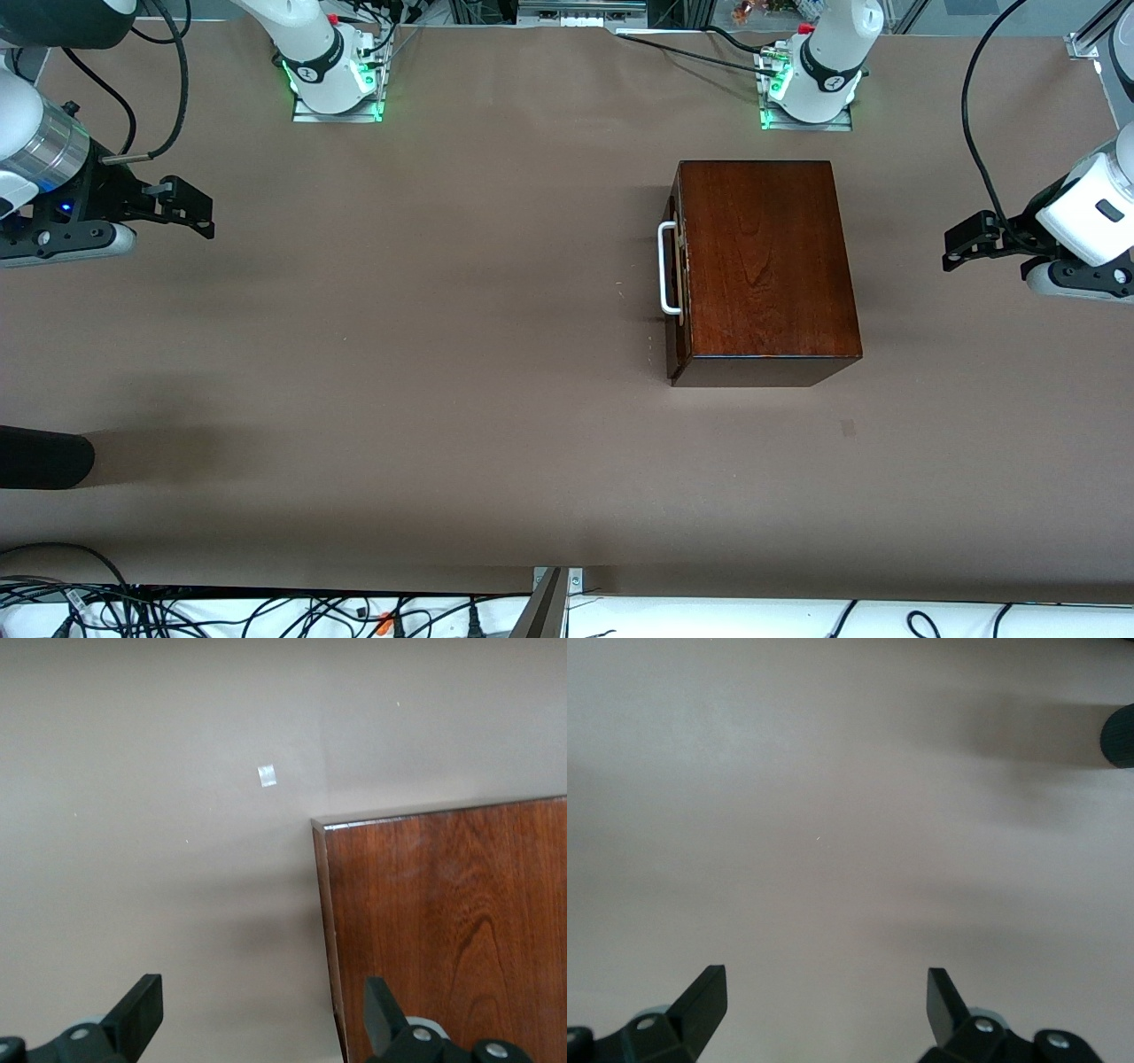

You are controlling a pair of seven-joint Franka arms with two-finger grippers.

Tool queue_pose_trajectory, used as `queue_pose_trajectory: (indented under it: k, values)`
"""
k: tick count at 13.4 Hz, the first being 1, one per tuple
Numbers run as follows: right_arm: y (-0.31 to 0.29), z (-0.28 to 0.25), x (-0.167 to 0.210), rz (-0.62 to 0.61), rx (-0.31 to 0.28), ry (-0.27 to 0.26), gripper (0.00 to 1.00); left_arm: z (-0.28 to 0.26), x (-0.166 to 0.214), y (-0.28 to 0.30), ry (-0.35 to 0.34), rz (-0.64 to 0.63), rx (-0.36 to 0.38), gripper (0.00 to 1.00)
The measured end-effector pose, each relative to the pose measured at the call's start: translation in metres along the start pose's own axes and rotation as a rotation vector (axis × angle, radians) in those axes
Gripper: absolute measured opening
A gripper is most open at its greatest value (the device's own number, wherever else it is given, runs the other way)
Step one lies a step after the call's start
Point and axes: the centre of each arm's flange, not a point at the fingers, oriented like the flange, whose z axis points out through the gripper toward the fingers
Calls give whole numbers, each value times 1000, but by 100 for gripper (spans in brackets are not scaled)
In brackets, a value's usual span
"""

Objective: Open drawer, take yellow block, close drawer

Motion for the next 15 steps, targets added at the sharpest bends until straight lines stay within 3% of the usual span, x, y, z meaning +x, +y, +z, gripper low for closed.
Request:
queue_pose_trajectory:
  k: [4,9,15]
  values:
    - [0,0,0,0,0,0,100,19,-6,48,-128,86,-7,100]
    - [1,0,0,1,0,0,100,65,-1,168,-206,252,-1,100]
    - [1,0,0,1,0,0,100,143,-6,353,-127,141,15,100]
